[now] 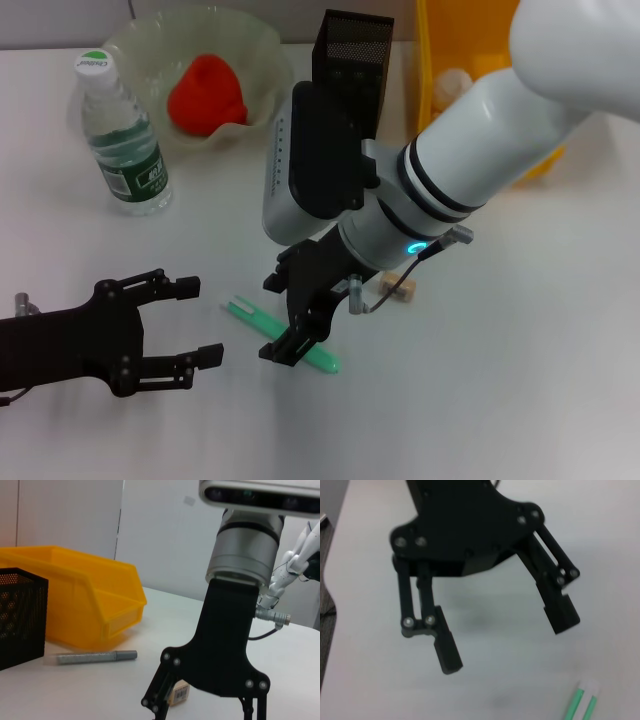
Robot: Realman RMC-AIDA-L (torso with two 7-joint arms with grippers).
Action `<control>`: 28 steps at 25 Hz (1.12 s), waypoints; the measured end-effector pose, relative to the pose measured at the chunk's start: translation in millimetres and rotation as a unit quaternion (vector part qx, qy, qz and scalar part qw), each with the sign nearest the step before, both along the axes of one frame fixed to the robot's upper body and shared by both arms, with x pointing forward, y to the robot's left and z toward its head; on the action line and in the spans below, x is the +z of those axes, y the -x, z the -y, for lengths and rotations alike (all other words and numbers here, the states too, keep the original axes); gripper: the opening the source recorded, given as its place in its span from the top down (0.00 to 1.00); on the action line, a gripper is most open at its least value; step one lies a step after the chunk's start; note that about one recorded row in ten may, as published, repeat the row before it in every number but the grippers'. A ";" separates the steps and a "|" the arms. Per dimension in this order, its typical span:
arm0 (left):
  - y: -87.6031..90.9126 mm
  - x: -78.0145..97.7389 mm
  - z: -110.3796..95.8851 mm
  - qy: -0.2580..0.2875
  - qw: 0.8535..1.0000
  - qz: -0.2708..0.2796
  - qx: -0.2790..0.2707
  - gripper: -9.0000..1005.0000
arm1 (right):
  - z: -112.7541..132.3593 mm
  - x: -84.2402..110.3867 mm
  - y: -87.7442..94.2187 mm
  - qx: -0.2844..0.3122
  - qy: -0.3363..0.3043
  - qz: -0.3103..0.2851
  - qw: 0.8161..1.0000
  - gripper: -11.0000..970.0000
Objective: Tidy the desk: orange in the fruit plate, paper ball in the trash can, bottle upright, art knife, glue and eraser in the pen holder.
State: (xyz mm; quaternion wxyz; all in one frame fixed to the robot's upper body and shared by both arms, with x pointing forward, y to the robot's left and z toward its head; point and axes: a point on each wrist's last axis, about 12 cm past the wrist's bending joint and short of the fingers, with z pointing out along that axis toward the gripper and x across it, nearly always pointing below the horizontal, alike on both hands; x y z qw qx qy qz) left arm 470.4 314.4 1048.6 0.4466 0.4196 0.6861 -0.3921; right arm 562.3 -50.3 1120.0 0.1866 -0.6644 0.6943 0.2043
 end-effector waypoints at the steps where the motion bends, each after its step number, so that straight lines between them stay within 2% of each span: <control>1: 0.1 0.0 -0.3 0.000 1.000 0.000 0.001 0.14 | 0.2 -1.7 -0.1 -0.003 0.000 -0.002 1.000 0.18; 13: 0.9 -0.3 -0.5 0.004 1.000 -0.001 0.005 0.14 | 4.2 -15.4 2.4 -0.014 0.008 -0.011 1.000 0.20; 18: 1.0 -0.7 -0.5 0.003 1.000 -0.002 0.006 0.14 | 4.4 -16.0 2.0 -0.017 0.005 -0.011 1.000 0.44; 28: -0.4 0.1 -0.4 0.002 1.000 0.000 0.006 0.14 | 6.3 -19.4 -0.5 -0.028 0.005 -0.009 1.000 0.56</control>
